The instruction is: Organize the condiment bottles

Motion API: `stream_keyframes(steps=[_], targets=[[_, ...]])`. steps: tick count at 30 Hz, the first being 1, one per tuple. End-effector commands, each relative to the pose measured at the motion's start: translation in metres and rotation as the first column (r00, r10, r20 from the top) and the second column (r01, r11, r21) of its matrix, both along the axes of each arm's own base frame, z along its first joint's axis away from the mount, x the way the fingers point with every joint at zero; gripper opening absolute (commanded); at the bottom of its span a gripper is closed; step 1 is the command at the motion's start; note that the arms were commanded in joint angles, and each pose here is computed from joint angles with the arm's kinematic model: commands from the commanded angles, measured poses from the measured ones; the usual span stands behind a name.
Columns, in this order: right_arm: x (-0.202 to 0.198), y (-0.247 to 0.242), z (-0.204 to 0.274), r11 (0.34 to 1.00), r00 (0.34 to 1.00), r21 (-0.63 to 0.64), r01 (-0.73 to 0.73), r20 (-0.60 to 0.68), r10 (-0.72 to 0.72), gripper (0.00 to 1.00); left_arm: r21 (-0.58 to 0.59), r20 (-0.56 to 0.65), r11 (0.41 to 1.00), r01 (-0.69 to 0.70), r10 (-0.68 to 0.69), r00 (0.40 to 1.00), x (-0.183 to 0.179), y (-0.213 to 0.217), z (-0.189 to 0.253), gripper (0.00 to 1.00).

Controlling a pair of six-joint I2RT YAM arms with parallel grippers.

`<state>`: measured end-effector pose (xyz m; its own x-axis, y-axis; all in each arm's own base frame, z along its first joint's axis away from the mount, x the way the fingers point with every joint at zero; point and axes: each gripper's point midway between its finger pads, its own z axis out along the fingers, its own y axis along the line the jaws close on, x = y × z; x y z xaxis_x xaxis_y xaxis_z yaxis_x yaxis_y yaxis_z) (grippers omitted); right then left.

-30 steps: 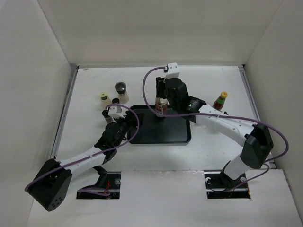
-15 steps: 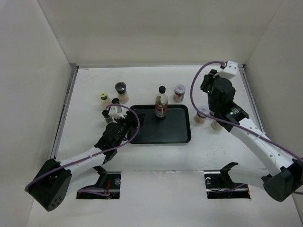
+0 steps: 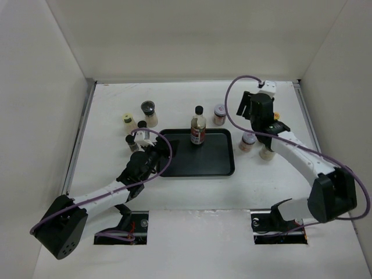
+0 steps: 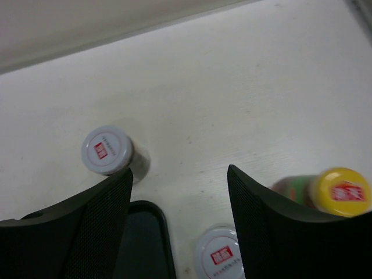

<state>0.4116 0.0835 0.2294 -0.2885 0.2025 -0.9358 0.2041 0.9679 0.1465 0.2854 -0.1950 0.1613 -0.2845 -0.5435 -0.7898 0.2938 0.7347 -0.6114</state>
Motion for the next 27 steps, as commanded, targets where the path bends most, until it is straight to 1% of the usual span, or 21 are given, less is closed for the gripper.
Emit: stream_keyframes(steps=[1,5,9,12,18,23,26,27], targets=[[0.031,0.062,0.008,0.966,0.972,0.115,-0.231,0.063,0.225,0.73,-0.045,0.042,0.999,0.001,0.001,0.999,0.002,-0.001,0.015,0.64],[0.06,0.083,-0.018,0.96,0.964,0.082,-0.267,0.005,0.267,0.82,-0.039,0.047,0.999,-0.002,0.003,0.999,0.002,-0.001,0.015,0.64],[0.079,0.095,-0.03,0.956,0.958,0.068,-0.285,0.002,0.286,0.89,-0.042,0.04,0.999,-0.003,0.005,0.999,0.004,0.0,0.014,0.64],[0.089,0.1,-0.043,0.955,0.956,0.061,-0.29,-0.024,0.292,0.92,-0.035,0.039,0.999,-0.008,0.009,0.999,0.004,0.0,0.012,0.64],[0.098,0.117,-0.07,0.947,0.945,0.069,-0.313,-0.071,0.318,0.92,-0.031,0.03,1.0,-0.007,0.008,1.0,0.006,0.0,0.009,0.64],[0.102,0.125,-0.084,0.945,0.94,0.07,-0.321,-0.095,0.326,0.89,-0.035,0.03,0.999,-0.005,0.006,1.0,0.006,0.0,0.01,0.64],[0.105,0.124,-0.083,0.949,0.945,0.07,-0.309,-0.091,0.314,0.83,-0.034,0.024,0.999,-0.009,0.009,1.0,0.007,0.001,0.008,0.64],[0.106,0.123,-0.084,0.951,0.948,0.065,-0.301,-0.092,0.306,0.82,-0.035,0.025,0.999,-0.009,0.009,1.0,0.007,0.001,0.008,0.64]])
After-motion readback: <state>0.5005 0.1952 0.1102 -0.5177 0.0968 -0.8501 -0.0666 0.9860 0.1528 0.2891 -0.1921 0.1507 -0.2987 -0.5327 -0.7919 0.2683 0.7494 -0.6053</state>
